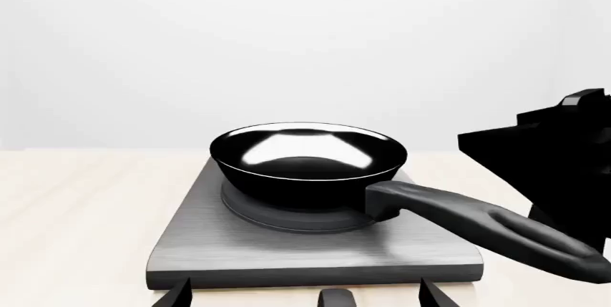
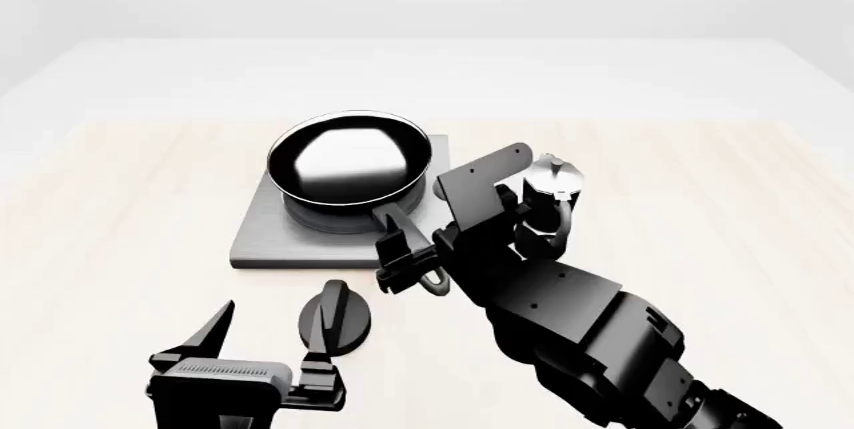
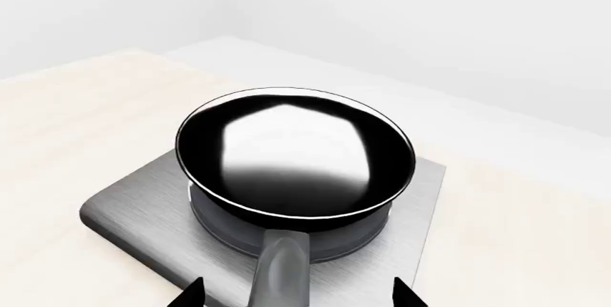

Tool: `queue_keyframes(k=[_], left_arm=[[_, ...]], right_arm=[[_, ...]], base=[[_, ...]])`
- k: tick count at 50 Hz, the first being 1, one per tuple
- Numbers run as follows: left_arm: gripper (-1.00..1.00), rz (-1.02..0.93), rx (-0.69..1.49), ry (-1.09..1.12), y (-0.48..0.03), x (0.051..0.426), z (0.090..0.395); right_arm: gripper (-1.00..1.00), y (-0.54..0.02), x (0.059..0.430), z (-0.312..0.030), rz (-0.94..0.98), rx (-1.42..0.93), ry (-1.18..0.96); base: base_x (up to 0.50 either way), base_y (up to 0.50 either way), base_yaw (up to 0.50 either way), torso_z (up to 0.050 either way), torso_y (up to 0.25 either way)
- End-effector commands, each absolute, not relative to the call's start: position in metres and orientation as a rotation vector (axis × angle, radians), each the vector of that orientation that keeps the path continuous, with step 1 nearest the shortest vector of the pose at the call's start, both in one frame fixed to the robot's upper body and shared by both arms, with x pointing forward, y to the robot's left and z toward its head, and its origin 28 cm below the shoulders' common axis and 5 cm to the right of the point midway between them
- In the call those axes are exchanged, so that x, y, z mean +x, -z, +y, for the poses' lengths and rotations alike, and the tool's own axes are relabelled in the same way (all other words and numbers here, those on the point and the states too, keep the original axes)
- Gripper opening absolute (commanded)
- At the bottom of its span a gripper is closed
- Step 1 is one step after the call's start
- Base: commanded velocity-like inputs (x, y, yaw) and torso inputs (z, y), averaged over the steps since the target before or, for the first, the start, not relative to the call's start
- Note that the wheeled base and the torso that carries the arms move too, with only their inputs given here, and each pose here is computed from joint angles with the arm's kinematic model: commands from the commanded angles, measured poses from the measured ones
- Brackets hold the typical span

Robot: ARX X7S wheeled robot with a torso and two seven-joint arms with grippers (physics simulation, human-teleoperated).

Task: Put the frying pan on the stove.

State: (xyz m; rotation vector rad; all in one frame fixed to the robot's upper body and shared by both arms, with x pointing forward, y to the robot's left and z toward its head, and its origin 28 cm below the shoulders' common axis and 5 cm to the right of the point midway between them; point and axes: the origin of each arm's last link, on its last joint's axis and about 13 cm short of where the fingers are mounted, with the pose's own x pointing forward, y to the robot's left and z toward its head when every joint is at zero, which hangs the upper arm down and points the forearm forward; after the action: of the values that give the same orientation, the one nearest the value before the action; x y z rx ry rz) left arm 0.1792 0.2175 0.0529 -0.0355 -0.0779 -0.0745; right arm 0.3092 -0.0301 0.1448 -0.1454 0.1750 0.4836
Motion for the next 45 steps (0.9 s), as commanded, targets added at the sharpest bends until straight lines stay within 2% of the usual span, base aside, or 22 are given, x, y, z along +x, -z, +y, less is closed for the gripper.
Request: queue_keyframes(k=[1,21,45], left_arm=[[1.0,-0.076,-0.037,0.072,-0.052,0.179,0.218],[1.0,-0.086,-0.032,0.062,-0.056,0.181,0.22],[1.0,-0.121,-0.016,0.046,-0.068,0.182,0.224]], right_arm=[[1.0,-0.159,0.297,-0.029,0.12,-0.147,-0.491],[1.0,-0.171,0.273,-0.041,0.015,-0.074,-0.425],[1.0,-0.158,0.247,-0.065,-0.041,-0.002,-0.326]], base=[[0.0,0.0,0.0,0.0,0.0],[0.0,0.0,0.0,0.0,0.0],[0.0,0.0,0.0,0.0,0.0]])
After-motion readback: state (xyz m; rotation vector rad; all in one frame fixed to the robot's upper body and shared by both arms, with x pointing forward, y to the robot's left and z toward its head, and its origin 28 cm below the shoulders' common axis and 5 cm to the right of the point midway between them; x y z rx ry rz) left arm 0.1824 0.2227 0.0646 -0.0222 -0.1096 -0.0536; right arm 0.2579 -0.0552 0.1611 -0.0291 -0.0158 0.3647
